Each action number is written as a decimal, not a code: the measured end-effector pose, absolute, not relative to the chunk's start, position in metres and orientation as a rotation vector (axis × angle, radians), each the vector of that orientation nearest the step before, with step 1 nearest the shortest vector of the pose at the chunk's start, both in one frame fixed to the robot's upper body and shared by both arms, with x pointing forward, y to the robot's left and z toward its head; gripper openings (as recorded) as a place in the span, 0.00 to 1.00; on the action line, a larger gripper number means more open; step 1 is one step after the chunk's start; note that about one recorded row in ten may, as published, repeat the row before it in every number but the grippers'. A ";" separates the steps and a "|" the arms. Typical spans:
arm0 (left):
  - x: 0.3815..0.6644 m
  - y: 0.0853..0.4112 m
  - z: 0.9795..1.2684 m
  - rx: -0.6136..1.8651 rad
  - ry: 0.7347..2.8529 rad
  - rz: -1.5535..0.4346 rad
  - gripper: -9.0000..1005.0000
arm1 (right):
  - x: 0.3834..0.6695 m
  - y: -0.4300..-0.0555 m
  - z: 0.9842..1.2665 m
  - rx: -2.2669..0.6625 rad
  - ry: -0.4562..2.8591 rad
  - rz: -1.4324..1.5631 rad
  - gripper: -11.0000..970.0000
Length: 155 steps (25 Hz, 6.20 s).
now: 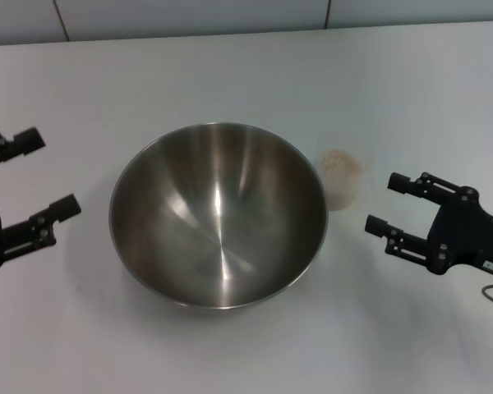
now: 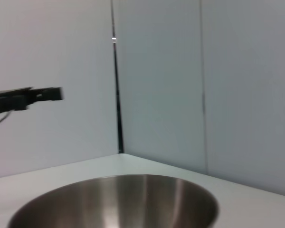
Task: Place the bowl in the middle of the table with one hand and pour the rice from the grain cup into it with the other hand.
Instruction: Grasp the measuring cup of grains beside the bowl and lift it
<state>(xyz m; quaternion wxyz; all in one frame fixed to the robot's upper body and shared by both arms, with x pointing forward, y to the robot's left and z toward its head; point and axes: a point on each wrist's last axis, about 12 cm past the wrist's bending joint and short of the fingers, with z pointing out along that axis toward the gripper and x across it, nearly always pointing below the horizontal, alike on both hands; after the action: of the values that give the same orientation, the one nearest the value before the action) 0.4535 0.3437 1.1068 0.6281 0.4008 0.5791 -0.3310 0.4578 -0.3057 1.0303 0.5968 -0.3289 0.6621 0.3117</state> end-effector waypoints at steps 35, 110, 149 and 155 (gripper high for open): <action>0.442 0.333 1.075 0.974 1.534 -0.945 0.81 | 0.473 -0.322 1.008 -0.539 1.729 0.518 0.74; 0.457 0.331 1.081 0.986 1.486 -0.884 0.81 | 0.528 -0.295 1.010 -0.485 1.793 0.459 0.74; 0.457 0.341 1.086 0.915 1.497 -0.853 0.80 | 0.522 -0.283 1.006 -0.542 1.694 0.361 0.18; 0.457 0.342 1.085 0.913 1.499 -0.851 0.80 | 0.521 -0.281 1.006 -0.564 1.687 0.353 0.15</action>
<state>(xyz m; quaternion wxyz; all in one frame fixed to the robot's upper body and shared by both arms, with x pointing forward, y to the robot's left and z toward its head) 0.4569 0.3417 1.0852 0.5611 0.3873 0.6363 -0.3611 0.5210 -0.2810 1.0055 0.6163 -0.2449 0.7326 0.1531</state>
